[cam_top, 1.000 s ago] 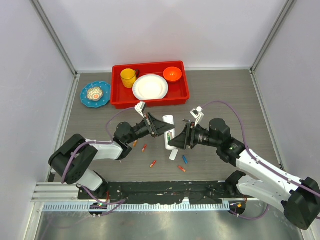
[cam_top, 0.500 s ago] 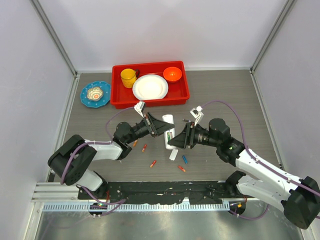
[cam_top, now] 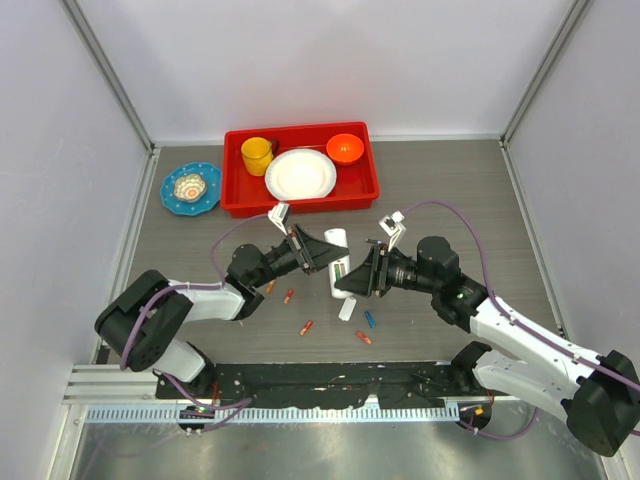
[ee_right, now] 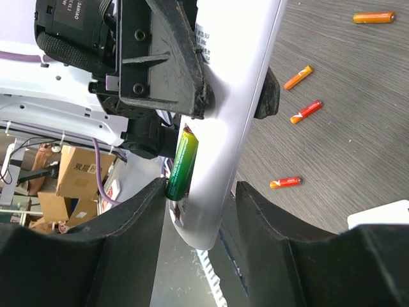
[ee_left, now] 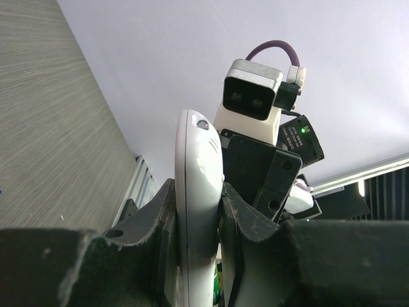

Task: Load the batteries into the remote control
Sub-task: Adjust the battery in the remote control.

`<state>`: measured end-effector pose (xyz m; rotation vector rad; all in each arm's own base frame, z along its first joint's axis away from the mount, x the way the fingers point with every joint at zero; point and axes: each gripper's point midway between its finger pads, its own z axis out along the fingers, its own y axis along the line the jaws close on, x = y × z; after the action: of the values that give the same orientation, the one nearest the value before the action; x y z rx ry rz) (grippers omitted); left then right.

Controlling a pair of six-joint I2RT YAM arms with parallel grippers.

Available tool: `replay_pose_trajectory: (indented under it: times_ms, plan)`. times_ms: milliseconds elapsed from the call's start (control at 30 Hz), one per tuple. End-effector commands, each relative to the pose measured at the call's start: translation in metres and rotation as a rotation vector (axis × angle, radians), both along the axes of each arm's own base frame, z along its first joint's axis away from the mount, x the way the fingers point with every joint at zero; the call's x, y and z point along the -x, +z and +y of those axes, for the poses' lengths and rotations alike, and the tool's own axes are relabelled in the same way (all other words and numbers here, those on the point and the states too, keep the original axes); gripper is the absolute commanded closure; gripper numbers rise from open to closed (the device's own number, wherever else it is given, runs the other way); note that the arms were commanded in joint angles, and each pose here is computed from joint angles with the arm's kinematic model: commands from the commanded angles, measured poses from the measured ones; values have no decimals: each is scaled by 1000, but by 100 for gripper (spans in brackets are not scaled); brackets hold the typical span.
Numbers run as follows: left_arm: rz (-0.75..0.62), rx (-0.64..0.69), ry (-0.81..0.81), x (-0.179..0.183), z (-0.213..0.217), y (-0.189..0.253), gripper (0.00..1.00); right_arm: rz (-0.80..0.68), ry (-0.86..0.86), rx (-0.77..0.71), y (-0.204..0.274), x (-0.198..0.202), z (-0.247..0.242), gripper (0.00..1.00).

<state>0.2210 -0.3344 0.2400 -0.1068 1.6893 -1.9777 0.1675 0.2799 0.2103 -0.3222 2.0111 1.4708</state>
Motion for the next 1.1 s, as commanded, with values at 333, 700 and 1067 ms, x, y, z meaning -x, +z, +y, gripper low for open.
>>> replay_pose_trajectory:
  times_ms: [333,700,1067]
  plan:
    - [-244,213,-76,38,6,74,100,-7,-84,-14,-3,-18,-3,52]
    - [-240,207,-79,40,4,71,100,-3,-72,-29,-1,-17,-1,55]
    - [-229,150,-44,30,-1,53,100,-59,-2,-57,19,-2,-3,32]
